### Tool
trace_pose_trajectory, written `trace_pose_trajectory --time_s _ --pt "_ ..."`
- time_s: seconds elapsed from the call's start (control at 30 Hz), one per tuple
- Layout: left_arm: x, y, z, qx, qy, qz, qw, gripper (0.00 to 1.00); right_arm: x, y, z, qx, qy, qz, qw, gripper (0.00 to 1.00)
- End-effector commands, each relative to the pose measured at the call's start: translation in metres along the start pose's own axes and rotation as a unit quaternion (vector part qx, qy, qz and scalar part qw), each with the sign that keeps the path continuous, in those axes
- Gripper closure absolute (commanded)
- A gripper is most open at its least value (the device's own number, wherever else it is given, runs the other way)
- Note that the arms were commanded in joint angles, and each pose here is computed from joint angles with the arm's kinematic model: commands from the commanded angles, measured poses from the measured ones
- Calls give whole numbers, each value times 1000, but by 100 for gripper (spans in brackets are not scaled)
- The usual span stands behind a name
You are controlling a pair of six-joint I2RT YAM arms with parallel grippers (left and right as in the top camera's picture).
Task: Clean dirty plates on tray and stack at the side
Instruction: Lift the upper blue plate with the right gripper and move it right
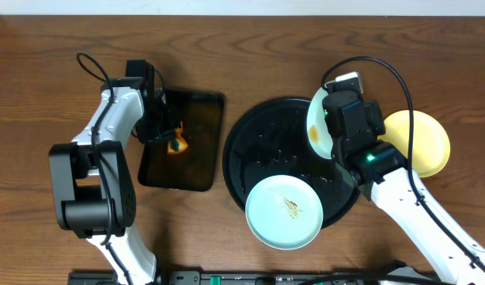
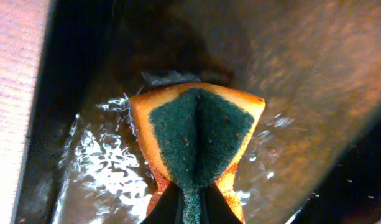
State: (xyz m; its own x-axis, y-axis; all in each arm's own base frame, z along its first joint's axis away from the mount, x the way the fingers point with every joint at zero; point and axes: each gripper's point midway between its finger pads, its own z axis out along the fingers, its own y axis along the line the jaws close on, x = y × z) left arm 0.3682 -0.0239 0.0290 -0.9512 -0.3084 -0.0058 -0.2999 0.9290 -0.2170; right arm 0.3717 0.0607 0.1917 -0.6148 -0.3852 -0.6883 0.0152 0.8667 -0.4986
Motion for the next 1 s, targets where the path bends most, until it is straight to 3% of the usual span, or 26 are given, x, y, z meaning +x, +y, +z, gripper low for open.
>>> trace_pose_trajectory --time_s 0.0,0.13,0.33,0.5,0.57,0.63,0.7,0.8,0.9,0.97 --pt "5 -14 -5 5 -2 54 999 92 -6 -6 -5 12 -12 -10 1000 99" --pt "3 19 -8 -134 -35 -25 990 93 -7 -4 -6 9 -14 -61 998 99" --pt "10 -20 1 -81 -20 94 992 92 -11 6 -11 -3 -24 -108 994 99" --pt "2 -1 -4 -148 -52 24 987 93 -14 6 -14 9 -28 -119 992 99" --pt "6 -22 2 -87 -32 70 993 92 -18 3 -15 17 -35 -92 995 99" --pt "25 -66 4 46 9 208 977 93 -20 16 -17 -14 -45 -94 994 99" --pt "29 -77 3 78 12 233 969 92 -20 21 -19 -22 -47 -98 994 99" --pt "17 -61 5 27 -5 192 981 92 -20 9 -17 8 -41 -71 997 99" --pt "-1 -9 -1 -127 -53 47 989 93 -16 -14 -17 66 -31 -7 997 99" --pt "-1 -1 -3 -146 -59 10 987 92 -19 4 -16 16 -38 -43 998 99"
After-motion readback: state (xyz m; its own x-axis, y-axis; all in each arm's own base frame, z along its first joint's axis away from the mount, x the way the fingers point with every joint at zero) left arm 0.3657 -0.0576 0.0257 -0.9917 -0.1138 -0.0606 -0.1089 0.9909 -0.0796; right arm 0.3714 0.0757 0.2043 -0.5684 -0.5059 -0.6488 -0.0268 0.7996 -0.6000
